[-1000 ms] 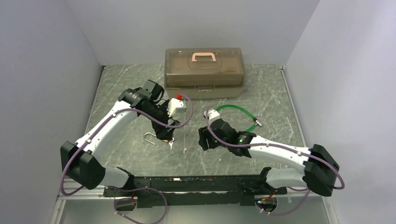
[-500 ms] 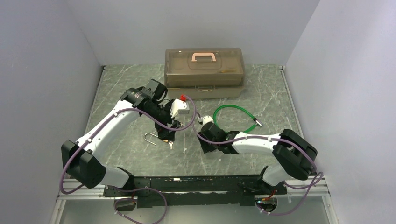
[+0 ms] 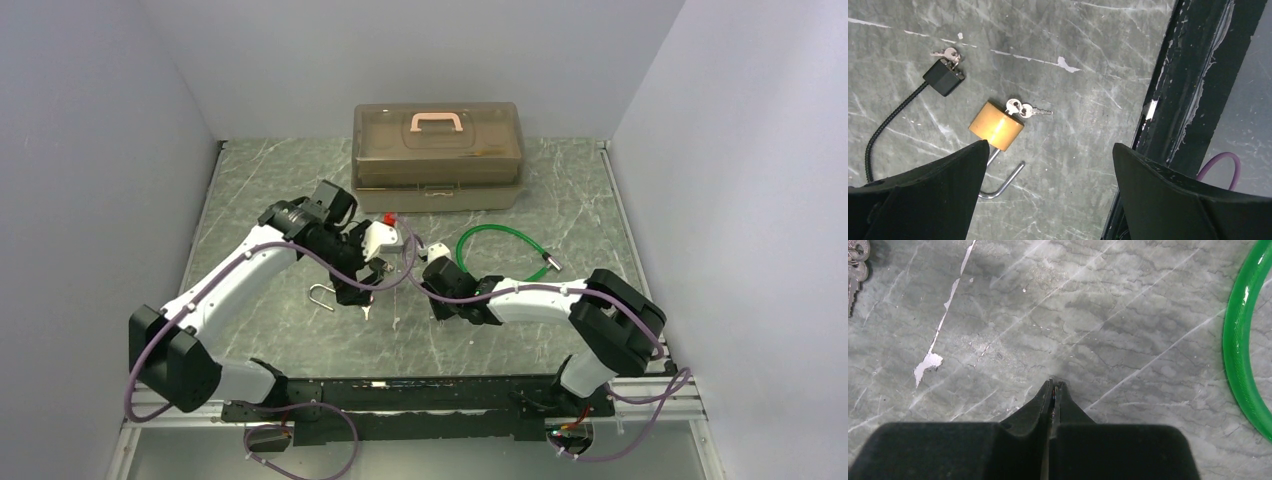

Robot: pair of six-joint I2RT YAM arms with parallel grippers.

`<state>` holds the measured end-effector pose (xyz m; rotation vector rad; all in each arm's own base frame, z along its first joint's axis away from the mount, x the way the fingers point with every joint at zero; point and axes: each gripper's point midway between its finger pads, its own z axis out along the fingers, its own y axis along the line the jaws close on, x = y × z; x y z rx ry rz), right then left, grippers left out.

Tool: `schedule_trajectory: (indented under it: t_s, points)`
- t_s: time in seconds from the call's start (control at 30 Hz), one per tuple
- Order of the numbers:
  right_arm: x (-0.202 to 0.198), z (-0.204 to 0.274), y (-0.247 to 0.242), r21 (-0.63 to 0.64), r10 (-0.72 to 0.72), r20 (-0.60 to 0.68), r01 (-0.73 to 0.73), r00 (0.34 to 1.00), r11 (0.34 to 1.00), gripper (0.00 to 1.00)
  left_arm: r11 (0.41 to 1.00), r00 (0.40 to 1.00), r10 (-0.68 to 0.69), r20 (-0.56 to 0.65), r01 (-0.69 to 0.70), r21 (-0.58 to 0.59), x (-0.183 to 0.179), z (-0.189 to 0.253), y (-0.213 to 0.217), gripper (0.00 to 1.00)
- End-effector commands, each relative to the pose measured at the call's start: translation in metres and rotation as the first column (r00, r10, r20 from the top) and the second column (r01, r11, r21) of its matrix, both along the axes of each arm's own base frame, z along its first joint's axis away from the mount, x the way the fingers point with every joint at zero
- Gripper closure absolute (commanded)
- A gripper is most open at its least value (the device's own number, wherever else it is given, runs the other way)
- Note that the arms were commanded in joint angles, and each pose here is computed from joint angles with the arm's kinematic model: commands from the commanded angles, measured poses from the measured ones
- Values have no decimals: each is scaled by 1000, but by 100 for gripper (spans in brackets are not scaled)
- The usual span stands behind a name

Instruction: Unlock with the key

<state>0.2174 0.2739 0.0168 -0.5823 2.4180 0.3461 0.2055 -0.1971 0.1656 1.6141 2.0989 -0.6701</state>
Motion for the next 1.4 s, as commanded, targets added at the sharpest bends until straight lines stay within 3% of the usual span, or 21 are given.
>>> schedule_trajectory:
  t_s: [0.0,0.1,0.2,0.3,0.37,0.7,0.93,1.07,1.37]
  points:
    - [2,13,9,43,-5,2,5,1000,999,100,999,992,26,121,-21,-42,8,14,0,1]
    - [4,29,15,86,0,15,-1,1000,996,100,995,990,56,130,-45,-89,8,18,-2,1]
    - [2,64,27,183,29,48,-38,998,982,100,968,990,116,78,-95,-233,7,27,-8,1]
    - [-3,109,42,308,75,101,-103,992,946,100,888,989,147,-6,-135,-440,13,43,-8,1]
    - [-7,139,51,374,98,143,-146,985,916,100,850,991,121,-58,-134,-510,5,45,-10,1]
    - [-27,245,95,528,221,284,-345,933,776,100,773,985,-9,-171,-101,-626,-21,43,-24,1]
    - [-36,280,121,561,258,318,-401,912,724,100,729,984,-136,-112,23,-684,-46,62,-23,1]
    - [-38,283,127,571,249,325,-399,912,717,100,690,977,-201,-72,90,-718,-63,75,-21,12]
    - [-41,283,128,580,225,327,-383,918,719,100,667,973,-231,2,160,-728,-76,90,-17,59]
